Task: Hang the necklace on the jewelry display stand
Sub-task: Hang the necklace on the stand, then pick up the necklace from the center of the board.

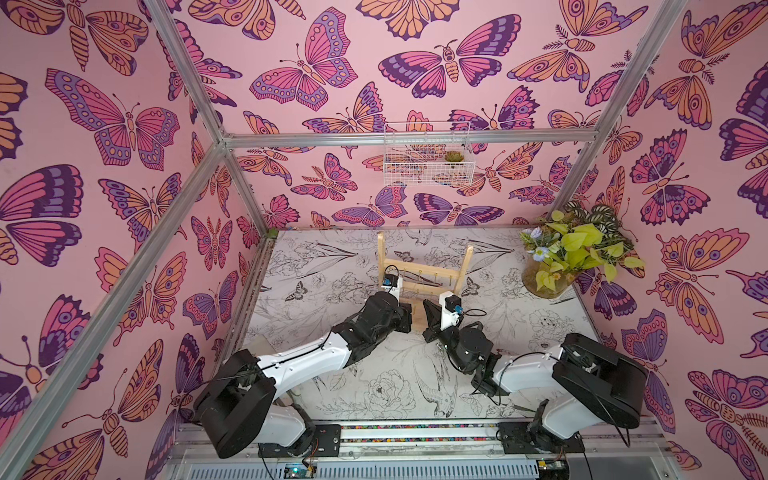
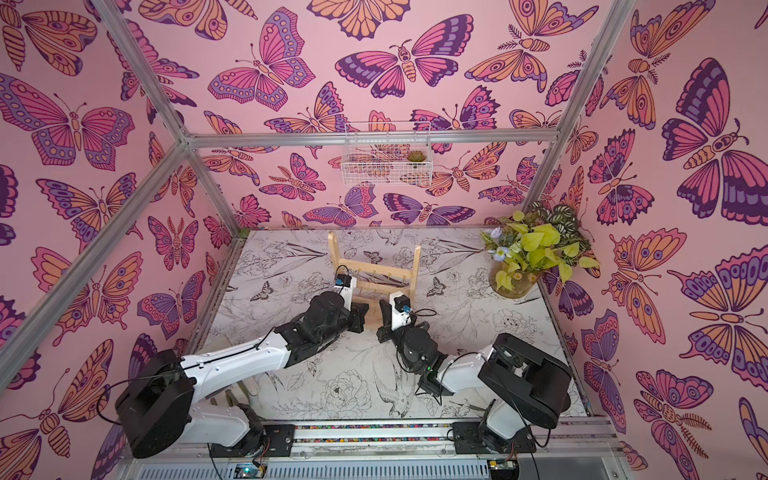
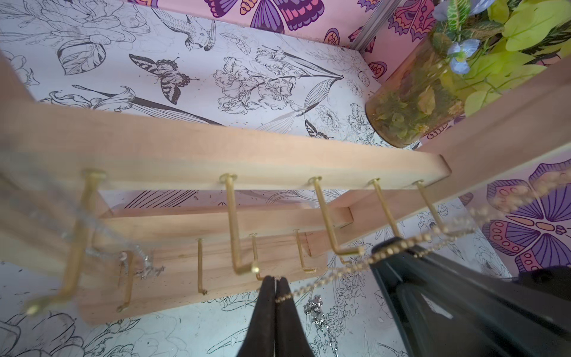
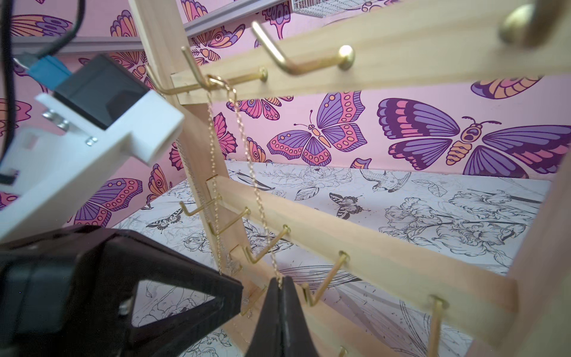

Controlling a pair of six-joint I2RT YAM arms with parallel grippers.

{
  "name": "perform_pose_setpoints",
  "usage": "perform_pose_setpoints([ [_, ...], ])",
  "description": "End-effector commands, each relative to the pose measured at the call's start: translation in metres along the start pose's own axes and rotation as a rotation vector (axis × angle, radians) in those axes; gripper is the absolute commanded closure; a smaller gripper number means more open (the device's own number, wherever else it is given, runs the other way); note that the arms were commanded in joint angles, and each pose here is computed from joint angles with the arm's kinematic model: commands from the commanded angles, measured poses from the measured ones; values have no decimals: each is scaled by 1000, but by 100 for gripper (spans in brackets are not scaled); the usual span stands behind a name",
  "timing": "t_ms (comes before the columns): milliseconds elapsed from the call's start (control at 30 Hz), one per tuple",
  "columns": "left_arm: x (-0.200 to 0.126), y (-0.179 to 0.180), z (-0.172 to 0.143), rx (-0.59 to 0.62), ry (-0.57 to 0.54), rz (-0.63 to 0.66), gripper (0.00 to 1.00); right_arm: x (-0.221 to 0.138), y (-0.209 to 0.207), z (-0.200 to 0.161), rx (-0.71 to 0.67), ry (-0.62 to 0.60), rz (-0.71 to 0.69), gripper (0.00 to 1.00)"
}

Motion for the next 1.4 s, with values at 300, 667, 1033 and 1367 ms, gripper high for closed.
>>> perform_pose_setpoints([
  [300,5,9,4,-5,-10,92,97,9,1,2,-16,12,-12,100],
  [667,-19,-2,12,-33,-34,18,71,14,6,2,-13,46,14,98],
  [1033,-44,-16,8,-45,21,-57,70,9,1,7,-3,47,-24,68],
  [1367,-54,-11,-8,-47,91,-21,69,-21,-6,26,-38,171,9,58],
])
Point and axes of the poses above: each gripper's point midway between its finger pads, its own x axis out along the fingers, its own y axis along the line the jaws close on, z = x × y, the point moved 9 cm from there along -x, back along the fingers, and after that the axes turned 3 degrees about -x, right-handed, at the moved point
